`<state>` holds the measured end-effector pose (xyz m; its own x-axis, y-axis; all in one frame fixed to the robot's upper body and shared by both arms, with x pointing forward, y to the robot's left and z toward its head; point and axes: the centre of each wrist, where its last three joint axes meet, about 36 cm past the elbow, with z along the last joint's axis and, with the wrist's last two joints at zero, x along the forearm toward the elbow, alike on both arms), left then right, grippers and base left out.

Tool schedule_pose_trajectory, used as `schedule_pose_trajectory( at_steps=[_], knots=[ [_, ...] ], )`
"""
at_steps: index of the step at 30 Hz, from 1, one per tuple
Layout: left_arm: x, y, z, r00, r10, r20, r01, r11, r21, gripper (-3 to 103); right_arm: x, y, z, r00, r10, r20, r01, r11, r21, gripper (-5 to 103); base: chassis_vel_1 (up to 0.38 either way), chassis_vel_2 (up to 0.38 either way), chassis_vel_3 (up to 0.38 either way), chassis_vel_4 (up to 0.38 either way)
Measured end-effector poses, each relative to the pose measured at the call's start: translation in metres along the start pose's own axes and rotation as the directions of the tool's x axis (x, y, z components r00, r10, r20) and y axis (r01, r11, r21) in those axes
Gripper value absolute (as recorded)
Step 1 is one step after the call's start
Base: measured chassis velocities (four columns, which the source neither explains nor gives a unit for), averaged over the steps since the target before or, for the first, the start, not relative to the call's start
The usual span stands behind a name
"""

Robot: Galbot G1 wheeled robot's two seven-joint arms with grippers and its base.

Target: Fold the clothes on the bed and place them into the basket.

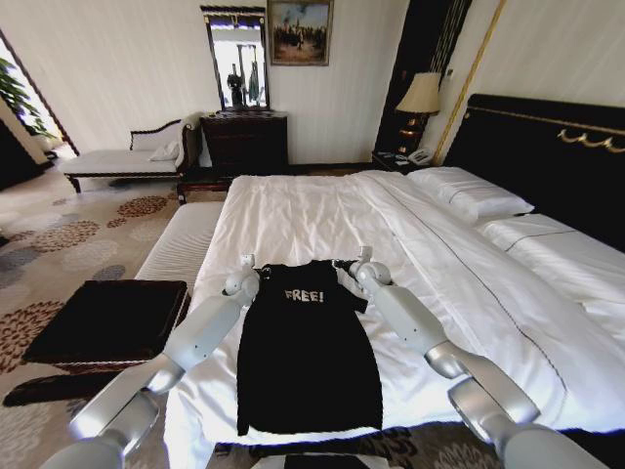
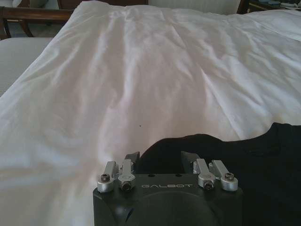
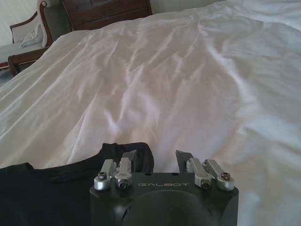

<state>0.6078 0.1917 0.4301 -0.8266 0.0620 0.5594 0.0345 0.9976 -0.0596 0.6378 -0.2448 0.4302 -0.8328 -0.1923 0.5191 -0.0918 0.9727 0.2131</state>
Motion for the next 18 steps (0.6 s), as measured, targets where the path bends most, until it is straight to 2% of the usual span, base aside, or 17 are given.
schedule_pose_trajectory(
  at_steps=[2, 3, 4, 5, 6, 8, 10, 12, 13, 15, 18],
  knots=[
    [0.009, 0.002, -0.005, 1.0, 0.006, 0.029, -0.006, 1.0, -0.009, 64, 0.01, -0.011, 0.001, 1.0, 0.014, 0.018, -0.014, 1.0, -0.002, 59, 0.0, 0.0, 0.0, 0.0],
    [0.013, 0.003, -0.005, 0.999, 0.009, 0.044, -0.008, 1.0, -0.015, 64, 0.016, -0.016, 0.001, 0.999, 0.017, 0.031, -0.017, 1.0, -0.001, 65, 0.0, 0.0, 0.0, 0.0],
    [0.013, 0.003, -0.005, 0.999, 0.009, 0.044, -0.008, 1.0, -0.015, 64, 0.016, -0.016, 0.001, 0.999, 0.017, 0.031, -0.017, 1.0, -0.001, 65, 0.0, 0.0, 0.0, 0.0],
    [0.016, 0.004, -0.005, 0.999, 0.011, 0.053, -0.011, 1.0, -0.017, 69, 0.018, -0.017, 0.001, 0.999, 0.018, 0.037, -0.018, 1.0, -0.001, 65, 0.0, 0.0, 0.0, 0.0],
    [0.022, 0.006, -0.005, 0.997, 0.018, 0.071, -0.017, 1.0, -0.016, 74, 0.028, -0.022, 0.0, 0.998, 0.017, 0.06, -0.017, 1.0, 0.003, 70, 0.0, 0.0, 0.0, 0.0],
    [0.041, 0.018, 0.002, 0.991, 0.049, 0.123, -0.048, 0.999, -0.005, 85, 0.051, -0.031, 0.0, 0.993, 0.007, 0.121, -0.009, 1.0, 0.02, 80, 0.0, 0.0, 0.0, 0.0],
    [0.044, 0.02, 0.003, 0.989, 0.054, 0.135, -0.054, 0.999, -0.007, 85, 0.055, -0.033, 0.0, 0.991, 0.006, 0.132, -0.01, 1.0, 0.026, 80, 0.0, 0.0, 0.0, 0.0],
    [0.066, 0.039, 0.015, 0.974, 0.07, 0.214, -0.065, 0.997, -0.029, 95, 0.079, -0.042, 0.006, 0.978, 0.008, 0.206, -0.023, 0.997, 0.074, 91, 0.0, 0.0, 0.0, 0.0],
    [0.075, 0.045, 0.021, 0.969, 0.074, 0.234, -0.068, 0.997, -0.034, 98, 0.089, -0.043, 0.008, 0.973, 0.002, 0.231, -0.023, 0.996, 0.088, 96, 0.0, 0.0, 0.0, 0.0],
    [0.085, 0.051, 0.027, 0.965, 0.076, 0.249, -0.069, 0.997, -0.038, 100, 0.1, -0.044, 0.013, 0.968, -0.006, 0.253, -0.021, 0.994, 0.104, 99, 0.0, 0.0, 0.0, 0.0],
    [0.118, 0.067, 0.054, 0.956, 0.086, 0.282, -0.068, 0.995, -0.075, 100, 0.131, -0.055, 0.037, 0.954, -0.01, 0.298, -0.039, 0.987, 0.157, 100, 0.0, 0.0, 0.0, 0.0]
  ],
)
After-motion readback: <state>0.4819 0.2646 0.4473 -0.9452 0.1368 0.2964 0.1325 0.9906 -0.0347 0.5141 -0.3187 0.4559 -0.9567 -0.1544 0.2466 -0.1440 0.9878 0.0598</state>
